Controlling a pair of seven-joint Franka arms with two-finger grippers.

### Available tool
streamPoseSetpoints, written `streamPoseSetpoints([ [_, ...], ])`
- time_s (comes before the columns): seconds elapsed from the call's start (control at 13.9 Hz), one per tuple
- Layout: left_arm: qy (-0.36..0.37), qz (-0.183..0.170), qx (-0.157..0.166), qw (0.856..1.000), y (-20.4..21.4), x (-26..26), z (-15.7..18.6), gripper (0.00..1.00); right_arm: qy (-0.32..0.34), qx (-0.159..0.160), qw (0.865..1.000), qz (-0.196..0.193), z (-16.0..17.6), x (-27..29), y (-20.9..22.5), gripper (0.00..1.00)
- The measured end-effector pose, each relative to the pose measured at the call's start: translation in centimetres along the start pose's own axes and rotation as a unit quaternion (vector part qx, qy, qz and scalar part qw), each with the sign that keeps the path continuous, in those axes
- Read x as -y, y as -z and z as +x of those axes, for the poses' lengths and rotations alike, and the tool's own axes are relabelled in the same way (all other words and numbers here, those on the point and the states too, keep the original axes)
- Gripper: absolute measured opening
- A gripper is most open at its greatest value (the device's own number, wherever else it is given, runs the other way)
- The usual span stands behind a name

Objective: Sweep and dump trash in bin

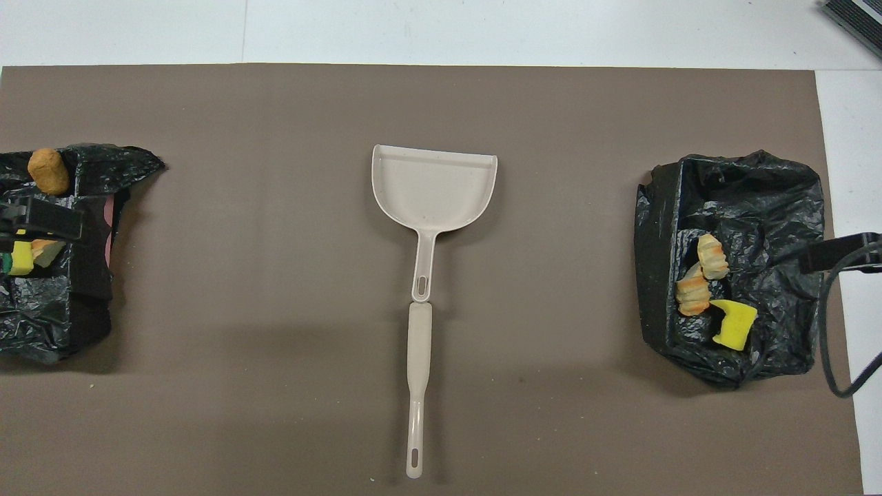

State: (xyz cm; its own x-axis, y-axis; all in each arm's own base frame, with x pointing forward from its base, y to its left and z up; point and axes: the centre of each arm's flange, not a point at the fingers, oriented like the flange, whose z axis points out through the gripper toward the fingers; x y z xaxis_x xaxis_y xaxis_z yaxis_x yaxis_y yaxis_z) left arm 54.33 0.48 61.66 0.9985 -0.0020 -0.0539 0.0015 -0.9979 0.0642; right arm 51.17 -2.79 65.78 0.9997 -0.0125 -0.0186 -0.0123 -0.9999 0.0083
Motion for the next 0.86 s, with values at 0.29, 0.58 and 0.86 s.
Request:
streamPoseSetpoints([
  [0.29, -0.011, 0.023, 0.007, 1.000, 0.22, 0.41, -0.95, 1.00, 0.000, 0.000, 1.000, 0.000, -0.01, 0.00, 0.00, 1.00],
  [0.58, -0.021, 0.028, 0.010, 0.999, -0.18, 0.42, -0.90, 1.00, 0.000, 0.000, 1.000, 0.000, -0.01, 0.00, 0.00, 1.00],
  [0.86, -0.023, 0.029, 0.002, 0.999, -0.06, 0.26, -0.73, 1.00, 0.000, 0.000, 1.000, 0.000, -0.01, 0.00, -0.01, 1.00],
])
